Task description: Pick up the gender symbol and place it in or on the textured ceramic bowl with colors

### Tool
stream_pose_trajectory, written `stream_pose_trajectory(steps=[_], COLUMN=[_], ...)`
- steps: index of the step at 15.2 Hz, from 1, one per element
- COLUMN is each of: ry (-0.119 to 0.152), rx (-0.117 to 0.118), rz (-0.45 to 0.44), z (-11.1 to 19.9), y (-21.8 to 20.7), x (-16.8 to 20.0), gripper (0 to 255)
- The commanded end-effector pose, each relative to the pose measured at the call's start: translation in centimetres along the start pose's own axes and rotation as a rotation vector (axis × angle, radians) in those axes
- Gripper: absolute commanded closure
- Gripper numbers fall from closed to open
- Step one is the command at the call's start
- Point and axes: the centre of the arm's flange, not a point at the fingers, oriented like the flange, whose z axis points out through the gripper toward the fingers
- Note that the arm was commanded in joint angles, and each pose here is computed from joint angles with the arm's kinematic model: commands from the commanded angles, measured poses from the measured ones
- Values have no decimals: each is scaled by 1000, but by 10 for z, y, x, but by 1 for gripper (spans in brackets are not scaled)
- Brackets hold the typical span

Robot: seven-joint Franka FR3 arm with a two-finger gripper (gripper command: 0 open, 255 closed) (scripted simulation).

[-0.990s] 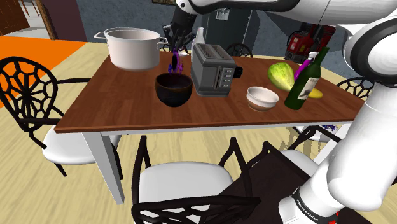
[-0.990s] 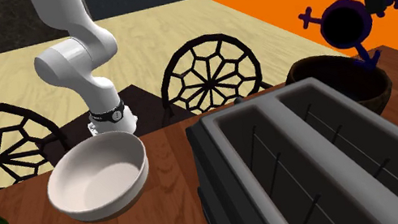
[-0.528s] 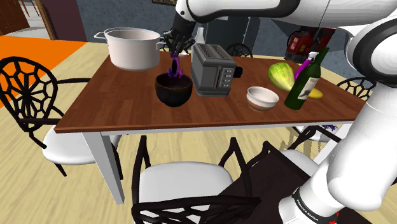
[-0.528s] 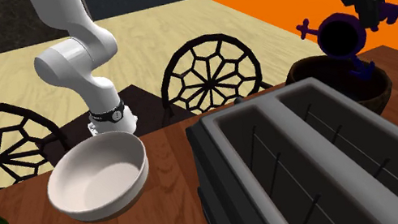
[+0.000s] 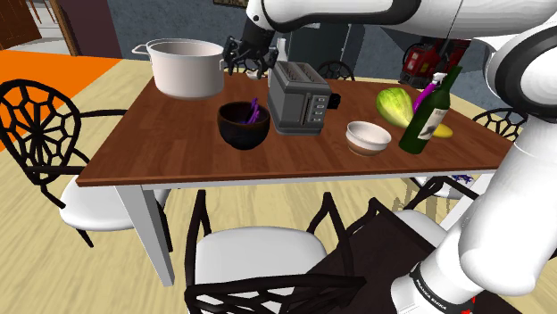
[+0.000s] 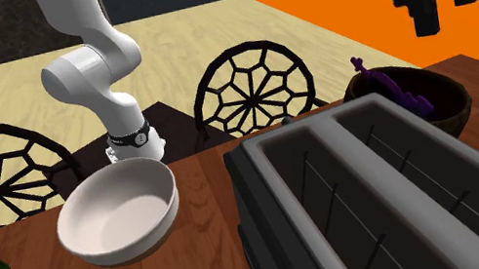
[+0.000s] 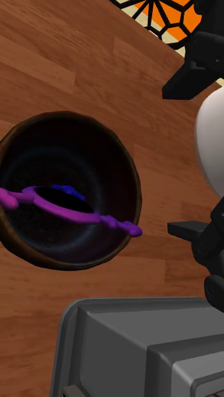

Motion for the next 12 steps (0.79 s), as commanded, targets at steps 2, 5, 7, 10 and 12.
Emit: stream_pose_trajectory(steps=[2, 5, 7, 10, 12], ry=[0, 0, 0, 0, 0], rx=[0, 0, 0, 0, 0], rz=[0, 0, 0, 0, 0], z=[-13, -50, -50, -50, -50], y=[0, 0, 0, 0, 0], x=[0, 0, 0, 0, 0], gripper=[0, 0, 0, 0, 0])
